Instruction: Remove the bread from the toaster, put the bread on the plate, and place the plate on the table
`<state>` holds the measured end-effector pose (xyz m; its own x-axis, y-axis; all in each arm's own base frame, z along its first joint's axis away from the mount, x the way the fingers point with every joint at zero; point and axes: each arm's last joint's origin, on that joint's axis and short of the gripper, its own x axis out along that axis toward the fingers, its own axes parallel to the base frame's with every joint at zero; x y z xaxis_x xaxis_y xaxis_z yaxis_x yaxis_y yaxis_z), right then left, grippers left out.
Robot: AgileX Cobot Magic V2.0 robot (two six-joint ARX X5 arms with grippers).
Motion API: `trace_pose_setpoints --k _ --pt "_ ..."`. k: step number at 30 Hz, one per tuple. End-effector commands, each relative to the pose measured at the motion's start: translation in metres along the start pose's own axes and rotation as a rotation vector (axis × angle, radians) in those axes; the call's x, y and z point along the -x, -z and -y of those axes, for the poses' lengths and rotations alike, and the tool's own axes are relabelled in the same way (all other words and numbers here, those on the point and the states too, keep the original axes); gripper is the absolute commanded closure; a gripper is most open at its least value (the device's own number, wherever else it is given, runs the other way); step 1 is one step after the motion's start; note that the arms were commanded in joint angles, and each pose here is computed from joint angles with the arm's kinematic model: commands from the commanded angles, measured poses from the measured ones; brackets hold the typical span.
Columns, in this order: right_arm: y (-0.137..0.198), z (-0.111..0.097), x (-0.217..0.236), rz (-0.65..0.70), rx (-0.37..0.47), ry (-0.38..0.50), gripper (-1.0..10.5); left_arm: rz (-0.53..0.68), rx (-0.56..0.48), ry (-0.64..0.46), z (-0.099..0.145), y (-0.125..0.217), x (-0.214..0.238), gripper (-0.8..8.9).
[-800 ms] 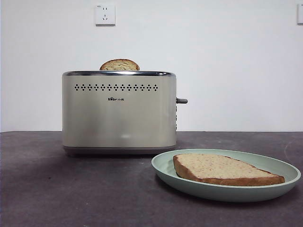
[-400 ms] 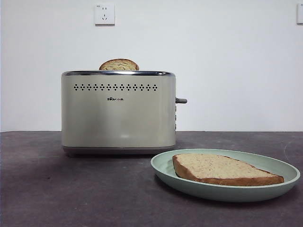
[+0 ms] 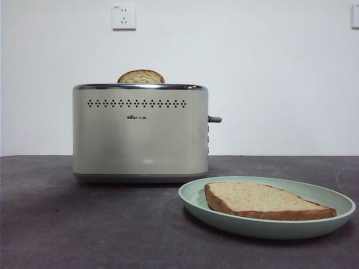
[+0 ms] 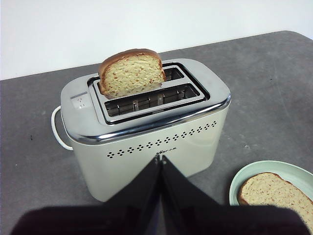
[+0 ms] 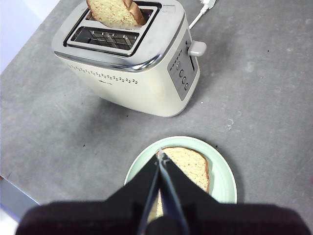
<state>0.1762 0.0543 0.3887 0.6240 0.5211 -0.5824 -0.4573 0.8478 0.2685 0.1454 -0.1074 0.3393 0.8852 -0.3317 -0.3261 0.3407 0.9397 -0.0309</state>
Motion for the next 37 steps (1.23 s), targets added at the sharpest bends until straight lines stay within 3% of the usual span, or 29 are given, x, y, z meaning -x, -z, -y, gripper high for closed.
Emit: trace_pose_setpoints --k 1,15,20,23,28,37 --pt "0.001 0.000 -0.001 -0.002 -0.009 0.002 9.5 -0.001 -0.007 -0.004 0.000 0.000 0.000 8.17" --pt "0.001 0.000 -0.001 -0.002 -0.010 0.002 9.5 0.020 0.013 -0.060 -0.014 -0.002 0.005 8.17" --pt "0.001 0.000 -0.001 -0.002 -0.010 0.002 9.5 0.066 0.135 -0.171 -0.037 -0.002 0.008 8.17" --pt "0.001 0.000 -0.001 -0.002 -0.010 0.002 9.5 0.148 0.224 -0.163 -0.051 0.007 0.011 8.17" --pt "0.001 0.000 -0.001 -0.002 -0.010 0.002 9.5 0.306 0.271 -0.167 -0.068 0.050 0.018 8.17" --pt "0.001 0.000 -0.001 -0.002 -0.010 0.002 9.5 0.312 0.385 -0.349 -0.089 0.150 0.021 8.17"
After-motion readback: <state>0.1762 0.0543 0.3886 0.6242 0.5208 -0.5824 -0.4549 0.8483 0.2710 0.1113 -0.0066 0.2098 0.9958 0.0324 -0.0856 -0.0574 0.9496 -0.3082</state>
